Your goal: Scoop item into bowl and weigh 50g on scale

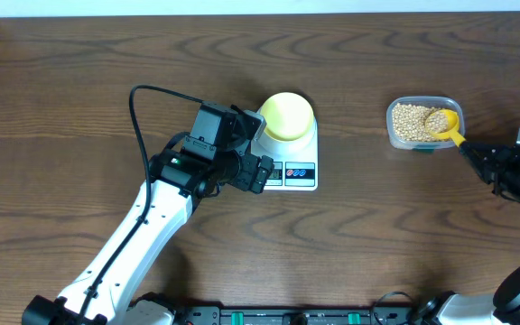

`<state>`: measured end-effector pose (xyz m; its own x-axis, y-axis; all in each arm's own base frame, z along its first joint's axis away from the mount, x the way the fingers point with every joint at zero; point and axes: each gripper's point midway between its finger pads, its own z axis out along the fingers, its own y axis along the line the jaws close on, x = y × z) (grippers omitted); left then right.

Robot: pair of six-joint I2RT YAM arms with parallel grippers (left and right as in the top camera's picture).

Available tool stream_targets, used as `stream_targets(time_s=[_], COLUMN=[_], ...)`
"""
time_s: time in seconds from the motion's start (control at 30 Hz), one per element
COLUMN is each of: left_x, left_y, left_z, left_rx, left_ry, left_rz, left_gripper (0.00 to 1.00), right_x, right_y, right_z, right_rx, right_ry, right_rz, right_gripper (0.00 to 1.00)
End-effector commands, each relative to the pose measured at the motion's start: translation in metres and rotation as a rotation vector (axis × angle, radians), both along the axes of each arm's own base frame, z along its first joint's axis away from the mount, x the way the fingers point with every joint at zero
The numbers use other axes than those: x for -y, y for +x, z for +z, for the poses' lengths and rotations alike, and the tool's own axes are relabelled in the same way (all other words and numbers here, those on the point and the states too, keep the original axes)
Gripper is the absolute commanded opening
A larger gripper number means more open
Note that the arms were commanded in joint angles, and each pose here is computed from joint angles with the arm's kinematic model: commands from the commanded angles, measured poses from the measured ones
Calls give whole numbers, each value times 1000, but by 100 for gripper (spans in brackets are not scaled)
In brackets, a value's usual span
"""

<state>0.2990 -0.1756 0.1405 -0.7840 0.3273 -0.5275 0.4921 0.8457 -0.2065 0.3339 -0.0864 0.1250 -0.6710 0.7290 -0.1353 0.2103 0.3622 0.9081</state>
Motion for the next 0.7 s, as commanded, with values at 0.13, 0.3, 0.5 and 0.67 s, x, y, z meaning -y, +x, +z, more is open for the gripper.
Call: stream_targets(time_s=[0.13, 0.3, 0.5, 0.67], left_x=[3, 3, 3, 3], left_y=[1, 1, 1, 1], left_z=[8, 8, 8, 8], left_rx=[19, 19, 18, 18], left_ry=[-16, -16, -16, -16], left_rz=[-11, -11, -11, -11], left_gripper=[90, 90, 90, 90], right_x=[-4, -8, -12, -16], right_y=[-2, -2, -3, -4], right_z=[15, 25, 33, 42], right_rx=[52, 96, 116, 152], right_ry=[104, 149, 193, 237], right_rz=[12, 36, 49, 74], right_gripper=[1, 1, 1, 1])
